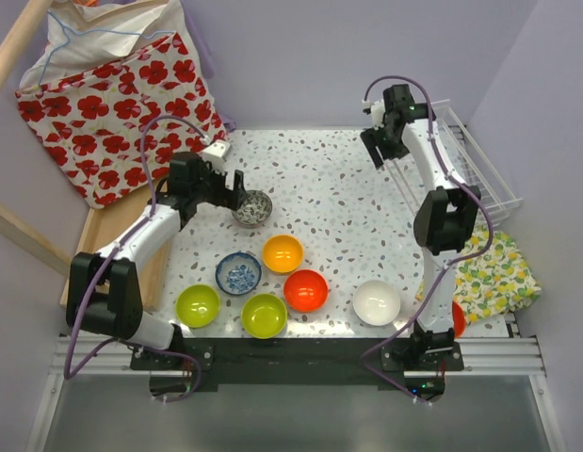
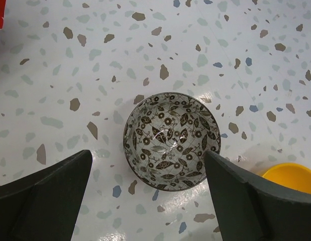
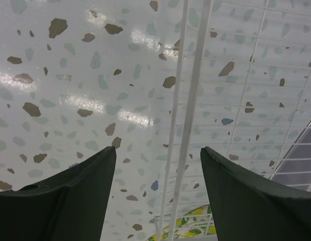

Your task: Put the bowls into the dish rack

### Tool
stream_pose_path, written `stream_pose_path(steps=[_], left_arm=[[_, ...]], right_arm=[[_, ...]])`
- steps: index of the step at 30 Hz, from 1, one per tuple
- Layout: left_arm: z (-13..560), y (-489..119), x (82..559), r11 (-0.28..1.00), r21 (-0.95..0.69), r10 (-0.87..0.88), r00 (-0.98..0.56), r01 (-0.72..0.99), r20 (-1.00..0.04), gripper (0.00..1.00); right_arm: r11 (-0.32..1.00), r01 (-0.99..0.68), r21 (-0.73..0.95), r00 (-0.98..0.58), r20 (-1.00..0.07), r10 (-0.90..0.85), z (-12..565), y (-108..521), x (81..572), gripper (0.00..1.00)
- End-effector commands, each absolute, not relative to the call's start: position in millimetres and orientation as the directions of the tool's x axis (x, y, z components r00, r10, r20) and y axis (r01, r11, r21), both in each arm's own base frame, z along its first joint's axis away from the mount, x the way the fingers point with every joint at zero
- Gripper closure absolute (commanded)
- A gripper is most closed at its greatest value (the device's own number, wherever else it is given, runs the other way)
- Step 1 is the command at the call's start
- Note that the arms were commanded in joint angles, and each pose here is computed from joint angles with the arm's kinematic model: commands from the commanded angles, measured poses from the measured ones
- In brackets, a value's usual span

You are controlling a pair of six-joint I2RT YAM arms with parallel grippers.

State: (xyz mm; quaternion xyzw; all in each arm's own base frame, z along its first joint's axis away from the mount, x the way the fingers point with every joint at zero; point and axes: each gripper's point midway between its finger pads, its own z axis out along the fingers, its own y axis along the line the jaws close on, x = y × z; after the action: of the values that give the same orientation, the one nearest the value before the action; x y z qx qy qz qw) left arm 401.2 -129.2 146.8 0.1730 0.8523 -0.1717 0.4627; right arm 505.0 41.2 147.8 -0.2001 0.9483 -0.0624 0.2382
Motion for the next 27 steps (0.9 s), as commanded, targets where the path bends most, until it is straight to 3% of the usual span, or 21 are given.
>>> stream_pose_path(steps=[1, 5, 10, 15, 20, 27], left_arm=[[156, -136, 403, 0.861, -0.11, 0.162, -0.472, 0.497, -0.866, 0.01], [155, -136, 408, 0.861, -0.112, 0.162, -0.476, 0.497, -0.864, 0.01], [152, -137, 412, 0.859, -0.111, 0.169, -0.482, 0.499, -0.86, 0.01], [147, -138, 413, 0.859, -0.119, 0.168, -0.493, 0.497, -0.854, 0.01], [146, -139, 412, 0.858, -0.124, 0.165, -0.495, 0.499, -0.853, 0.01], [143, -139, 410, 0.857, -0.126, 0.164, -0.497, 0.499, -0.852, 0.01]], right_arm=[[0.911, -0.316, -0.265, -0.797, -0.447, -0.407, 163, 14, 519, 0.28], [0.905, -0.337, -0.258, -0.807, -0.416, -0.419, 148, 9, 519, 0.34], [0.903, -0.352, -0.246, -0.812, -0.4, -0.426, 139, 9, 518, 0.52], [0.904, -0.358, -0.235, -0.826, -0.372, -0.424, 128, 9, 513, 0.56], [0.908, -0.358, -0.216, -0.833, -0.367, -0.415, 124, 10, 510, 0.77], [0.91, -0.357, -0.212, -0.843, -0.347, -0.411, 121, 9, 506, 0.97]])
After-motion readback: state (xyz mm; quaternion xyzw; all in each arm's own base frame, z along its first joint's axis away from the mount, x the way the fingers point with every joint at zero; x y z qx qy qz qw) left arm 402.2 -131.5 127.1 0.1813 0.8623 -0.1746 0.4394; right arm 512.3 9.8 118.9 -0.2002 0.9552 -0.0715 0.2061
